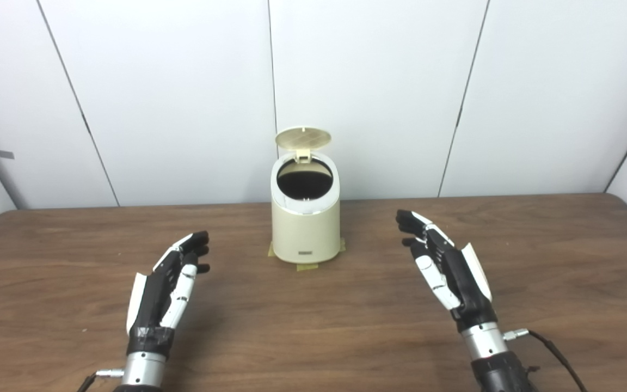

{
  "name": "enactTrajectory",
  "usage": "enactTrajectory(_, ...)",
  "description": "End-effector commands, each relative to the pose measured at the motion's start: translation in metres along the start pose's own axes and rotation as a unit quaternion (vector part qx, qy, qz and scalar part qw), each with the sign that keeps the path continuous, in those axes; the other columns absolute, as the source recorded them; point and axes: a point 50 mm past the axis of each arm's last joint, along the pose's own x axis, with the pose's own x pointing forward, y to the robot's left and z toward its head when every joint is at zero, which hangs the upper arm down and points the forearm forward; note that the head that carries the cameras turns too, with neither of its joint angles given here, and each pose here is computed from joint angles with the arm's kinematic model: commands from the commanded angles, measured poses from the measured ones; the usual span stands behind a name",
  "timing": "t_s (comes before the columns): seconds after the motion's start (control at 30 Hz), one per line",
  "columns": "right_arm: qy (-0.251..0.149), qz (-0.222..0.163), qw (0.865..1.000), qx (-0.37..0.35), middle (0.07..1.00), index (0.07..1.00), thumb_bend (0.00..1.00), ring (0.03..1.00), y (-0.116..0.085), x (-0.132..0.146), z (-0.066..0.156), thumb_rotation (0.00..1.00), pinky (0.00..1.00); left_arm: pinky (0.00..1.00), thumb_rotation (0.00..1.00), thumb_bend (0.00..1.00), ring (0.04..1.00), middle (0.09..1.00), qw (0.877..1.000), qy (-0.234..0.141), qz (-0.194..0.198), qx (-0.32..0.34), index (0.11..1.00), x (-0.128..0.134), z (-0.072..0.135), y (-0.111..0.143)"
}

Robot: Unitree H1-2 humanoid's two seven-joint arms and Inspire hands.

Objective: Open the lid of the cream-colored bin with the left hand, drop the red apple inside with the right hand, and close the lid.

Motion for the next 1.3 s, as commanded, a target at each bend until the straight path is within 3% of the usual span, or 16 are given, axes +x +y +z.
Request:
enactTrajectory(0.0, -0.023, -0.017, 0.999, 0.021, 0.805, 0.784, 0.21, 0.779, -0.006, 0.007, 0.012, 0.66, 0.69, 0.72, 0.73, 0.27, 0.822, 0.832, 1.000, -0.018, -0.002, 0.016, 0.803, 0.005, 0.003, 0.004)
enactTrajectory(0.03, -0.017, -0.014, 0.999, 0.025, 0.811, 0.790, 0.21, 0.787, -0.007, 0.006, 0.010, 0.65, 0.70, 0.72, 0.73, 0.27, 0.822, 0.832, 1.000, -0.021, -0.005, 0.019, 0.803, 0.006, 0.004, 0.005)
enactTrajectory(0.1, -0.012, -0.009, 1.000, 0.026, 0.868, 0.842, 0.19, 0.859, -0.008, 0.004, 0.007, 0.76, 0.78, 0.74, 0.78, 0.30, 0.834, 0.840, 0.999, -0.026, -0.010, 0.026, 0.809, 0.008, 0.005, 0.006)
enactTrajectory(0.2, -0.003, -0.004, 1.000, 0.029, 0.890, 0.863, 0.20, 0.885, -0.007, 0.003, 0.006, 0.81, 0.81, 0.76, 0.83, 0.33, 0.840, 0.840, 0.998, -0.041, -0.017, 0.054, 0.810, 0.017, 0.015, 0.009)
enactTrajectory(0.33, 0.013, 0.007, 1.000, -0.006, 0.907, 0.886, 0.18, 0.903, -0.008, 0.001, 0.004, 0.89, 0.84, 0.77, 0.96, 0.44, 0.844, 0.853, 0.990, -0.077, -0.020, 0.119, 0.834, 0.049, 0.047, 0.013)
enactTrajectory(0.47, 0.007, 0.002, 1.000, -0.015, 0.895, 0.880, 0.22, 0.879, -0.008, 0.000, 0.000, 0.88, 0.79, 0.94, 1.00, 0.56, 0.953, 0.916, 0.980, -0.086, -0.028, 0.176, 0.901, 0.089, 0.090, 0.013)
enactTrajectory(0.57, 0.012, 0.000, 1.000, 0.002, 0.904, 0.886, 0.28, 0.890, -0.007, 0.000, -0.005, 0.85, 0.80, 0.99, 1.00, 0.73, 0.995, 0.967, 0.966, -0.087, -0.023, 0.244, 0.929, 0.120, 0.133, 0.007)
enactTrajectory(0.67, 0.015, 0.003, 1.000, -0.018, 0.904, 0.891, 0.28, 0.890, -0.008, 0.000, -0.006, 0.87, 0.80, 1.00, 1.00, 0.77, 1.000, 0.980, 0.949, -0.108, -0.013, 0.297, 0.926, 0.141, 0.170, -0.007)
enactTrajectory(0.77, 0.014, 0.007, 0.998, -0.053, 0.891, 0.886, 0.32, 0.870, -0.007, 0.000, -0.006, 0.94, 0.78, 1.00, 1.00, 0.73, 1.000, 0.977, 0.934, -0.133, -0.024, 0.330, 0.936, 0.155, 0.195, -0.025)
enactTrajectory(0.93, 0.012, 0.008, 0.998, -0.064, 0.871, 0.869, 0.28, 0.855, -0.003, 0.000, -0.005, 0.89, 0.77, 1.00, 0.99, 0.73, 1.000, 0.961, 0.908, -0.162, -0.040, 0.384, 0.934, 0.169, 0.217, -0.048)
enactTrajectory(1.07, 0.011, 0.007, 0.998, -0.060, 0.858, 0.856, 0.22, 0.847, -0.002, 0.000, -0.007, 0.80, 0.76, 1.00, 1.00, 0.84, 1.000, 0.939, 0.881, -0.176, -0.053, 0.437, 0.925, 0.176, 0.230, -0.065)
enactTrajectory(1.27, 0.025, 0.008, 0.998, -0.056, 0.847, 0.845, 0.27, 0.832, 0.000, 0.000, -0.009, 0.83, 0.73, 1.00, 1.00, 0.94, 1.000, 0.881, 0.855, -0.171, -0.068, 0.484, 0.872, 0.185, 0.236, -0.085)
